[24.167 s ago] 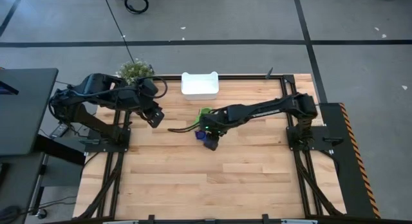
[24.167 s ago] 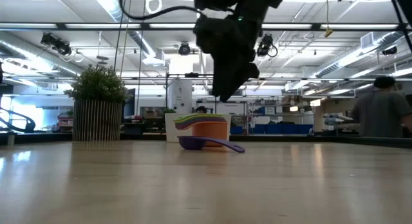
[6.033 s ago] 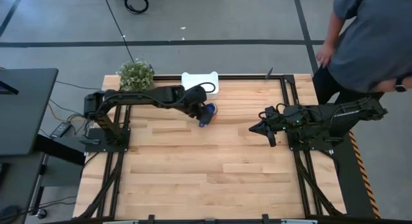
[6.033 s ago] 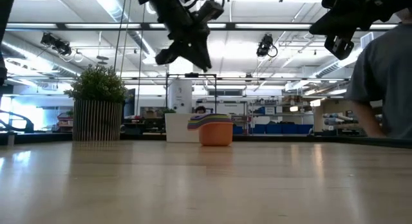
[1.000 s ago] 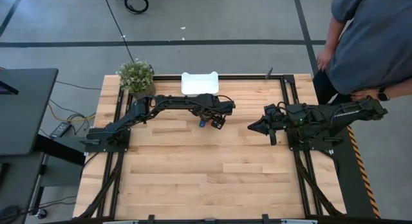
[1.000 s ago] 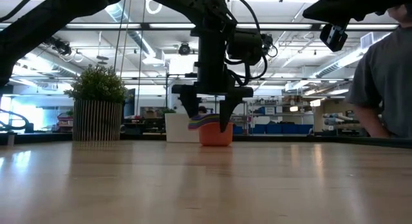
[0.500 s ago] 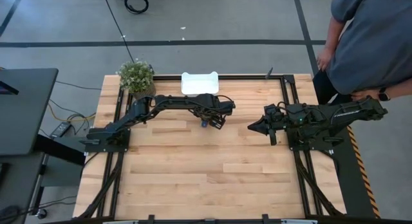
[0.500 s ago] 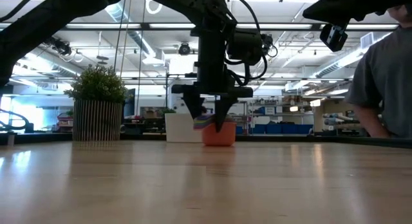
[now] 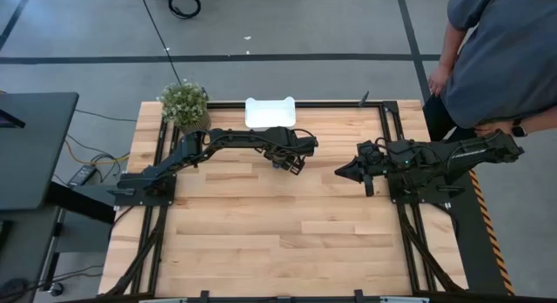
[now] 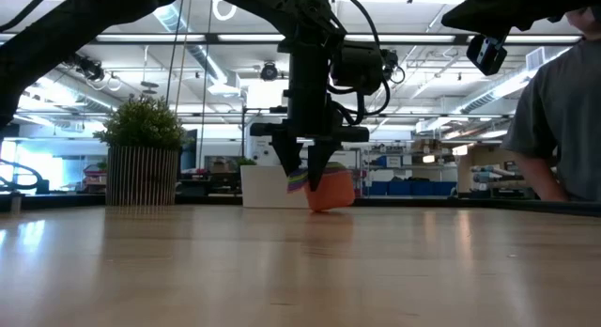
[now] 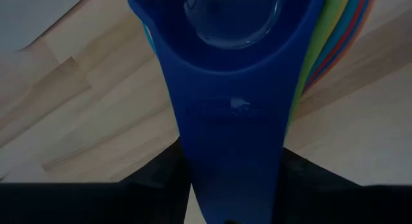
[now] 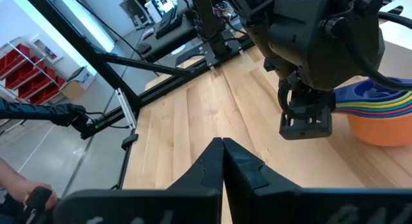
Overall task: Nest measuring cups in basket
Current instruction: Put the nested measuring cups into the white bin
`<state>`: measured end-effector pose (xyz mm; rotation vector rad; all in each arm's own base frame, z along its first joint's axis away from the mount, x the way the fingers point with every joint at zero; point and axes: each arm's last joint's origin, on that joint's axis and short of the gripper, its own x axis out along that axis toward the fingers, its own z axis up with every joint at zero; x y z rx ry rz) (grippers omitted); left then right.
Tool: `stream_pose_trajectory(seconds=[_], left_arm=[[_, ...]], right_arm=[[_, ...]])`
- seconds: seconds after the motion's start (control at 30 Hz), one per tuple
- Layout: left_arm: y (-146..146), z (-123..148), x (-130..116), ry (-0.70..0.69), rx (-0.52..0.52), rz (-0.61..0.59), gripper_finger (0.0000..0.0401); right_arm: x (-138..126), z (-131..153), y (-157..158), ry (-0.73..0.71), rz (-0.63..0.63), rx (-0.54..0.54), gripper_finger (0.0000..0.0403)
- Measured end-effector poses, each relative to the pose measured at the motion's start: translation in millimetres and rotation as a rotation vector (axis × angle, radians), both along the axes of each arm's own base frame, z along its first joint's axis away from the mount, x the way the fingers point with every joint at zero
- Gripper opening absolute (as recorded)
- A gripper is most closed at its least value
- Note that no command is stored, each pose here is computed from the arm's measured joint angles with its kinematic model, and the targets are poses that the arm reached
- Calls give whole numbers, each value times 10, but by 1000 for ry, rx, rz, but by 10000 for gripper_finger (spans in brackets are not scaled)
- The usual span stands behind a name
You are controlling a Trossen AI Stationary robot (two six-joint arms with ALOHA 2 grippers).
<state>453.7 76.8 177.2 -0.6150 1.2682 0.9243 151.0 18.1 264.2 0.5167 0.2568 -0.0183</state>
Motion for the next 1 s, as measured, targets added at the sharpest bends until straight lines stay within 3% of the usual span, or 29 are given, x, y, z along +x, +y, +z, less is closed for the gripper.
stream_pose_trajectory(seconds=[0.53, 1.0], left_arm=[[2, 3, -10, 9, 6, 2, 156], [16, 0, -34, 20, -40, 25, 126]], right_arm=[[0, 0, 0, 0, 0, 0, 12], [0, 0, 1, 0, 1, 0, 14]])
